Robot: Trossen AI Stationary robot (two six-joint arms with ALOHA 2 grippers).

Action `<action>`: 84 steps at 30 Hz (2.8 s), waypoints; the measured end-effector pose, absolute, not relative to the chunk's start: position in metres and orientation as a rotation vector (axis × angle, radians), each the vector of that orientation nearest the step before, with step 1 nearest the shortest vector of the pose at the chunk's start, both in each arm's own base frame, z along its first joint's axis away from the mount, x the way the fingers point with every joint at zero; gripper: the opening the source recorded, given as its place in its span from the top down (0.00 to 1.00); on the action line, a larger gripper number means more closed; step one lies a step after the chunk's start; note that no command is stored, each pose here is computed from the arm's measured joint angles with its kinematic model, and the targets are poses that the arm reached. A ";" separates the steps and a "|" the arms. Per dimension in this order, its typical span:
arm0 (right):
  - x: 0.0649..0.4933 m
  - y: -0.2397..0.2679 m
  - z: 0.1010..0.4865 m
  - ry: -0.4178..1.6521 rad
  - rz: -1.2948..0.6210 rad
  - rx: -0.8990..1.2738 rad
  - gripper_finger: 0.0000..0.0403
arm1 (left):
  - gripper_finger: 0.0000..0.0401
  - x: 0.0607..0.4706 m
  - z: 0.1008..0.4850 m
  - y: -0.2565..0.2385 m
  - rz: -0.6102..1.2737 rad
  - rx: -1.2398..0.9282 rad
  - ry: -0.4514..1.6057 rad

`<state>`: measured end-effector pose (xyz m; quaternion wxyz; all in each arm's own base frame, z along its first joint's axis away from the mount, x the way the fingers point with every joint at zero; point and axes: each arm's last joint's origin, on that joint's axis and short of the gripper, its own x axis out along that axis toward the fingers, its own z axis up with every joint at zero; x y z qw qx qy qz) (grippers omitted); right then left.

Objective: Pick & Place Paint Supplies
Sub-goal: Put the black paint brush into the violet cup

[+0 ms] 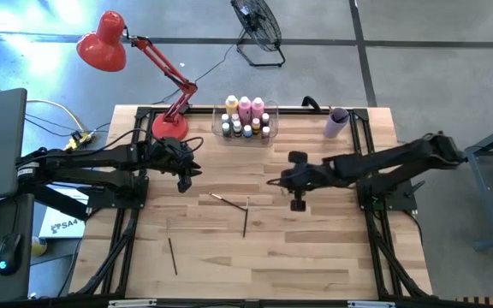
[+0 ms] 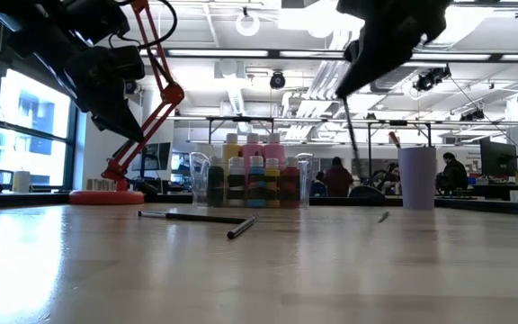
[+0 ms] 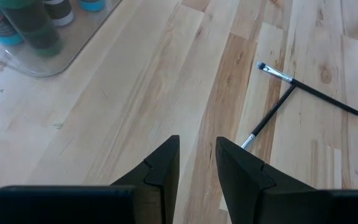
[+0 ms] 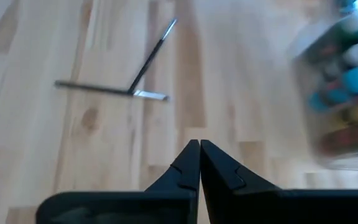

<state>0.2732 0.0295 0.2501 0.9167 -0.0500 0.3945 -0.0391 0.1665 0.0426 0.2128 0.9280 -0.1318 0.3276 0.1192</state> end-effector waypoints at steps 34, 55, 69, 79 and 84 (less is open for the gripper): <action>0.212 -0.037 0.311 0.618 -0.569 -0.066 0.99 | 0.75 0.166 0.213 0.043 0.245 -0.272 0.672; 0.243 -0.034 0.266 0.878 -0.102 0.104 0.99 | 0.75 0.166 0.212 0.043 0.244 -0.271 0.676; 0.246 0.013 0.197 1.508 0.198 0.445 0.99 | 0.75 0.165 0.211 0.042 0.246 -0.275 0.690; 0.230 0.073 0.139 1.635 0.296 0.553 0.99 | 0.75 0.165 0.211 0.042 0.251 -0.271 0.689; 0.222 0.096 0.127 1.615 0.338 0.642 0.99 | 0.75 0.165 0.211 0.042 0.252 -0.272 0.690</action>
